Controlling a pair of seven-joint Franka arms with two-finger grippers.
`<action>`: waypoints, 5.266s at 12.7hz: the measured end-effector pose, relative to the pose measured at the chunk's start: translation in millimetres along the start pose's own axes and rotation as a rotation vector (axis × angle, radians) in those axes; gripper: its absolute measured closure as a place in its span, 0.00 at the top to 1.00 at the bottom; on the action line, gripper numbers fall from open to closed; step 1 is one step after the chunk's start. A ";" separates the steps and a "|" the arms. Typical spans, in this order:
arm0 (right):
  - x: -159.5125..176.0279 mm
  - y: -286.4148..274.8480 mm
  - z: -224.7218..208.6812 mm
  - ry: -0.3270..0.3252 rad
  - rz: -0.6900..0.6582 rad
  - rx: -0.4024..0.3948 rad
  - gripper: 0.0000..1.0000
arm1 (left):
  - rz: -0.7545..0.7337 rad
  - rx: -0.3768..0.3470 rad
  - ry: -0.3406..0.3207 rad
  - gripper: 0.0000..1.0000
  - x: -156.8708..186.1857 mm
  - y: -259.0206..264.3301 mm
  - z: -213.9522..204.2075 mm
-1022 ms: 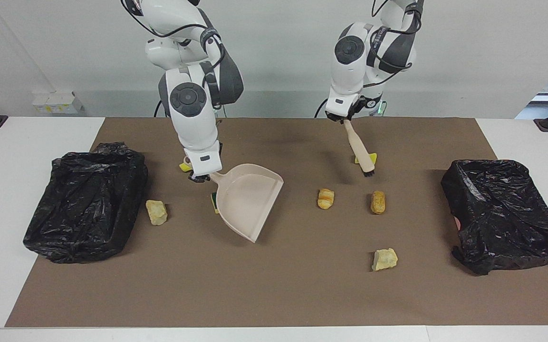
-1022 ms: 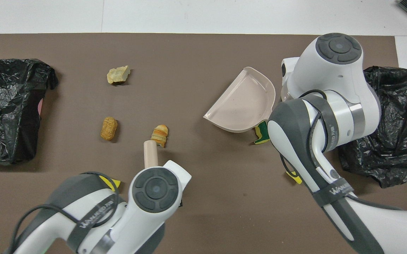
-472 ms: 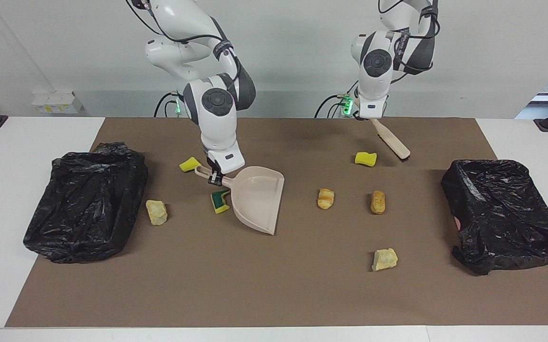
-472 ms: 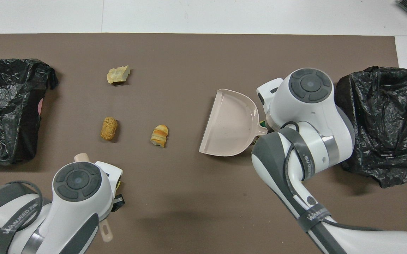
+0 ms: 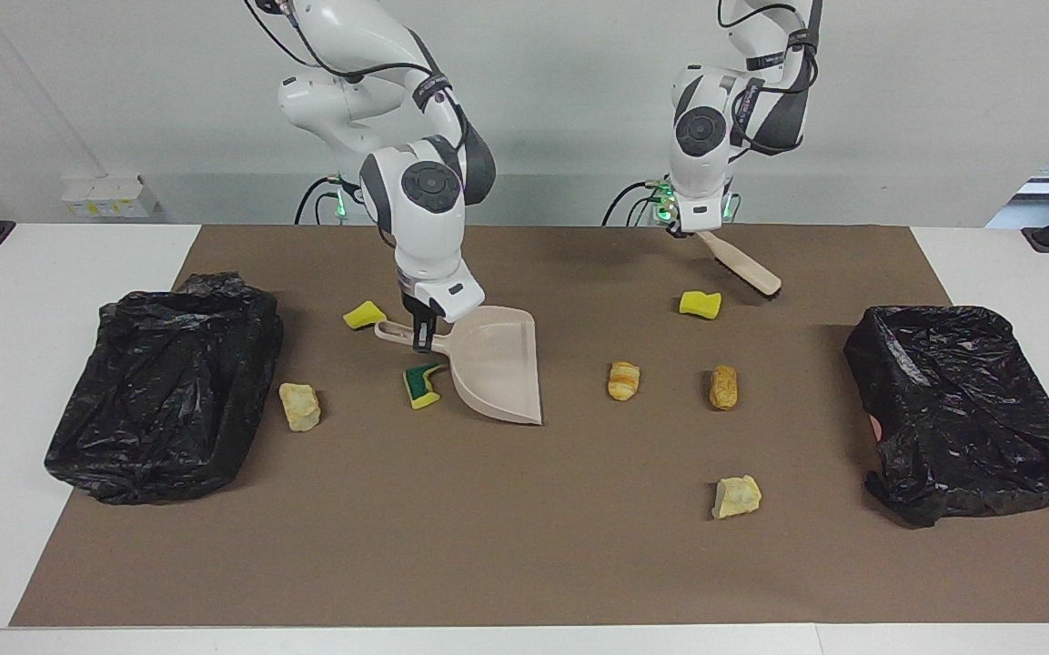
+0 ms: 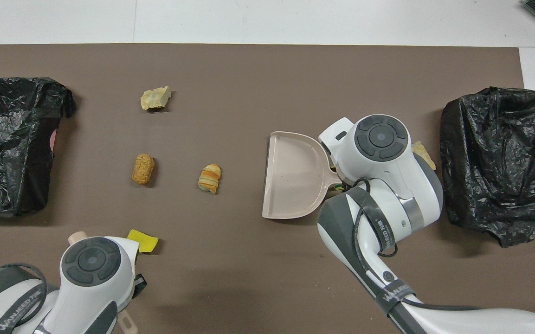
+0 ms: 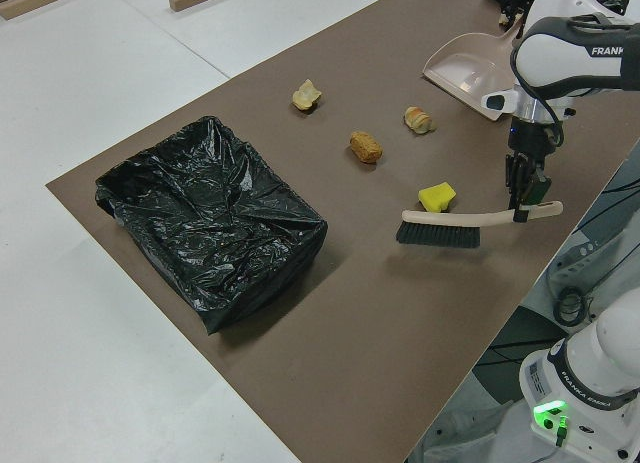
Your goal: Sweep and dump trash in bin
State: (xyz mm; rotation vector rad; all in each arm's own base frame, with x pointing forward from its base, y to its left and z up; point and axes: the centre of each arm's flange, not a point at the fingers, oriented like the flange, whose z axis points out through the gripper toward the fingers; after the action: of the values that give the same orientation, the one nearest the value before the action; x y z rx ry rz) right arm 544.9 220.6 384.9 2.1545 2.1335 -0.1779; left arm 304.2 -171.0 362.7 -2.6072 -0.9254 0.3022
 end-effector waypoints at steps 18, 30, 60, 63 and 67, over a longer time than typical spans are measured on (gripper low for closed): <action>55.5 -17.0 21.9 0.037 -0.089 -0.078 0.31 | 0.496 -0.321 0.026 0.26 -44.7 123.7 -57.3; 54.2 -23.1 17.1 -0.034 -0.100 0.003 0.31 | 0.747 -0.320 0.032 0.26 32.6 113.7 -65.2; 92.9 -56.5 9.8 -0.104 0.165 0.015 0.31 | 0.693 -0.339 0.080 0.26 222.8 6.7 -61.6; 92.9 -56.7 10.3 -0.104 0.166 0.016 0.31 | 0.753 -0.308 0.055 0.26 195.3 27.4 -46.4; 93.1 -57.2 14.2 -0.098 0.165 0.011 0.31 | 0.807 -0.277 0.073 0.26 127.2 73.8 -55.0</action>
State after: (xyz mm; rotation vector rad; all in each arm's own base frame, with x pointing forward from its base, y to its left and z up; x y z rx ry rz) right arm 488.4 311.0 356.8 2.2650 1.8971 -0.2747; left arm 460.2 -156.9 373.3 -3.1076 0.1719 0.2830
